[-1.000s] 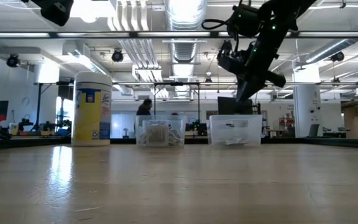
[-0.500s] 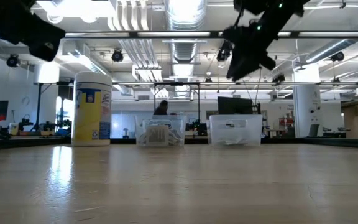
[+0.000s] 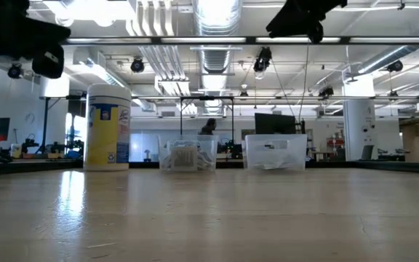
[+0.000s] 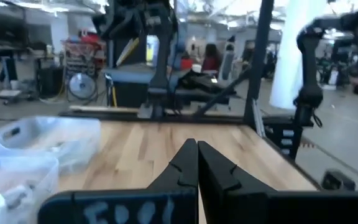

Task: Pick & Place First Aid Supplies
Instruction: Return to Home Position

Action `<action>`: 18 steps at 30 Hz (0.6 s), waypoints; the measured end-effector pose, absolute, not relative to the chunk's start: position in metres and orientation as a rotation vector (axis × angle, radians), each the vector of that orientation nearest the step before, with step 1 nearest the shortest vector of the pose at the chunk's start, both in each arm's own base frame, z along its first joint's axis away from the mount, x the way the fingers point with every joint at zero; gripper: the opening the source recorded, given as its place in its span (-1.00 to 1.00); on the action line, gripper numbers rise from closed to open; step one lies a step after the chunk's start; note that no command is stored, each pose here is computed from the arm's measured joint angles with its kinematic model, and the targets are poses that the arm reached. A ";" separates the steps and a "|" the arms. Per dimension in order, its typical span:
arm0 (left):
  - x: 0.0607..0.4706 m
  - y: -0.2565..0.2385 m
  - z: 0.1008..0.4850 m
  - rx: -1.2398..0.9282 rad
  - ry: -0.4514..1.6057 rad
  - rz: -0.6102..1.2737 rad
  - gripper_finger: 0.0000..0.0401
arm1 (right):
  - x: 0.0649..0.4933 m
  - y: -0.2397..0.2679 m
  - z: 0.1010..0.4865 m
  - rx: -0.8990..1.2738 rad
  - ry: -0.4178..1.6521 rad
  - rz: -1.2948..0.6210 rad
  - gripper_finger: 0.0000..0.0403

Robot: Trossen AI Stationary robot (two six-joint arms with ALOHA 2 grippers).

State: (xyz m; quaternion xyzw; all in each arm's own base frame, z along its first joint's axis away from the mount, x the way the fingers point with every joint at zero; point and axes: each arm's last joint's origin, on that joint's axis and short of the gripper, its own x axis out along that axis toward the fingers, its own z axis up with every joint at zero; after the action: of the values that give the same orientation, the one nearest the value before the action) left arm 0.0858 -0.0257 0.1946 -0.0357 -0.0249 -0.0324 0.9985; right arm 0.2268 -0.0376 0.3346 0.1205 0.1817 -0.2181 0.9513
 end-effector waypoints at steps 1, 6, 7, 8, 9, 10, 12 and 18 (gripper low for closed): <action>0.087 -0.026 0.190 -0.067 -0.044 -0.073 -1.00 | 0.224 -0.035 0.334 0.242 0.362 -0.432 -0.49; 0.091 -0.029 0.175 -0.030 -0.060 -0.109 -1.00 | 0.211 -0.024 0.321 0.200 0.300 -0.366 -0.53; 0.091 -0.029 0.173 -0.028 -0.063 -0.113 -1.00 | 0.208 -0.022 0.317 0.188 0.276 -0.355 -0.54; 0.092 -0.029 0.172 -0.023 -0.063 -0.114 -1.00 | 0.205 -0.021 0.314 0.178 0.246 -0.344 -0.55; 0.092 -0.030 0.172 -0.018 -0.059 -0.122 -1.00 | 0.202 -0.020 0.309 0.170 0.220 -0.333 -0.56; 0.092 -0.030 0.172 -0.012 -0.059 -0.130 -1.00 | 0.199 -0.019 0.305 0.161 0.195 -0.313 -0.57; 0.091 -0.031 0.171 0.004 -0.059 -0.168 -1.00 | 0.193 -0.017 0.297 0.142 0.135 -0.255 -0.59; 0.091 -0.032 0.171 0.020 -0.057 -0.206 -1.00 | 0.173 -0.012 0.279 -0.002 0.035 -0.103 -0.63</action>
State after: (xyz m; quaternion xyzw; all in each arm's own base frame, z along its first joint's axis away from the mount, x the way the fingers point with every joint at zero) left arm 0.0913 -0.0321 0.1709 0.0098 -0.0283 -0.1027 0.9943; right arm 0.1726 -0.0121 0.2790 -0.0011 0.0175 -0.0514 0.9985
